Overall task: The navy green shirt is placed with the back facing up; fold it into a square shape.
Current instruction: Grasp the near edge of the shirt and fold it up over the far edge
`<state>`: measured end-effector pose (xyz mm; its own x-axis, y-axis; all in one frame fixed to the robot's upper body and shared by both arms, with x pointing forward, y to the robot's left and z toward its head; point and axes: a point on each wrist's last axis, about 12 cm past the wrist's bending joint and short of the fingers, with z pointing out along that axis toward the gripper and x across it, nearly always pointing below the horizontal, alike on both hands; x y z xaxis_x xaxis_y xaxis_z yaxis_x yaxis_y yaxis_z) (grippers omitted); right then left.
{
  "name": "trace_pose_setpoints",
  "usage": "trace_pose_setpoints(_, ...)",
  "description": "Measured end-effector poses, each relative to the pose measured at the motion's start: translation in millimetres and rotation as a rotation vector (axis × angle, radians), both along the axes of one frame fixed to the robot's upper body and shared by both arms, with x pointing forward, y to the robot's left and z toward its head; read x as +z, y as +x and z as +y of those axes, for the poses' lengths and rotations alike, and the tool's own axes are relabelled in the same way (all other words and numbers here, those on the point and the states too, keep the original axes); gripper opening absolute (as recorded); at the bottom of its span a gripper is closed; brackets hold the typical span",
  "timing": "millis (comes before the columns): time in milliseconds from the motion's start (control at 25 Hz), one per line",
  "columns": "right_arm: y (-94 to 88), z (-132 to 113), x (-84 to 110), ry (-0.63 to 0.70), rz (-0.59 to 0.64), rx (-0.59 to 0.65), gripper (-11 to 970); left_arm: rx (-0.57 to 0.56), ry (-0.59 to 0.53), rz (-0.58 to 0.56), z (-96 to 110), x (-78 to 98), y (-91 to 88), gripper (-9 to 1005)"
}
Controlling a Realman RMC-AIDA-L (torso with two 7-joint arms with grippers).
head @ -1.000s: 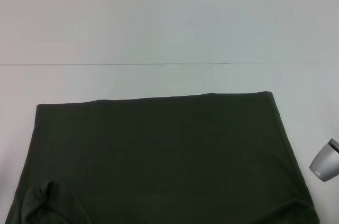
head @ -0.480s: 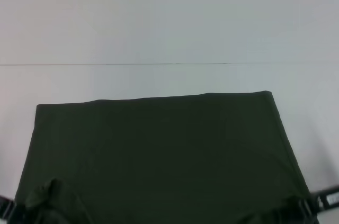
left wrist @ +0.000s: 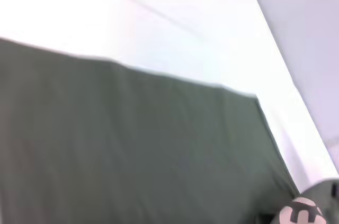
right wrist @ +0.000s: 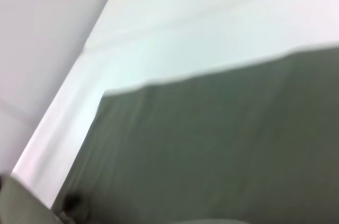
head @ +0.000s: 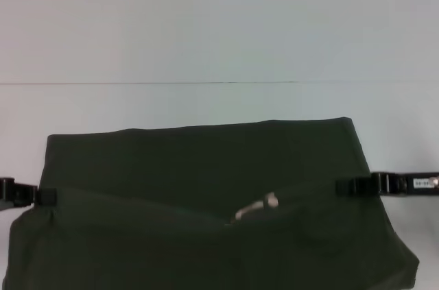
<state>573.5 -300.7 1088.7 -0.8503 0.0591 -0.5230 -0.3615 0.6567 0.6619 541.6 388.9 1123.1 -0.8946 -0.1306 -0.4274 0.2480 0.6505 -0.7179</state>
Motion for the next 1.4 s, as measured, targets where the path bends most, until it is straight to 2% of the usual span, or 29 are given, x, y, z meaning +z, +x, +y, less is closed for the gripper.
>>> trace_pose_setpoints(280, 15.3, 5.5, -4.5, 0.012, -0.093, -0.137, 43, 0.134, -0.034, -0.069, -4.4, -10.6, 7.7, 38)
trace_pose_setpoints(560, 28.4, 12.6, -2.1, 0.021, -0.151, -0.194, 43, 0.201, -0.052, -0.133, -16.2, -14.6, 20.4, 38)
trace_pose_setpoints(960, 43.2, 19.5, 0.8, 0.021, -0.186, -0.276, 44, 0.312, -0.084, -0.239, -20.9, -14.3, 33.4, 39)
trace_pose_setpoints(1240, 52.8, 29.4, -5.3, -0.012, -0.193, -0.323, 44, 0.354, -0.050, -0.284, -36.7, -22.2, 44.7, 39)
trace_pose_setpoints(1400, 57.6, 36.0, -9.6, -0.040, -0.198, -0.339, 43, 0.357, 0.006, -0.286, -47.1, -27.8, 52.4, 39)
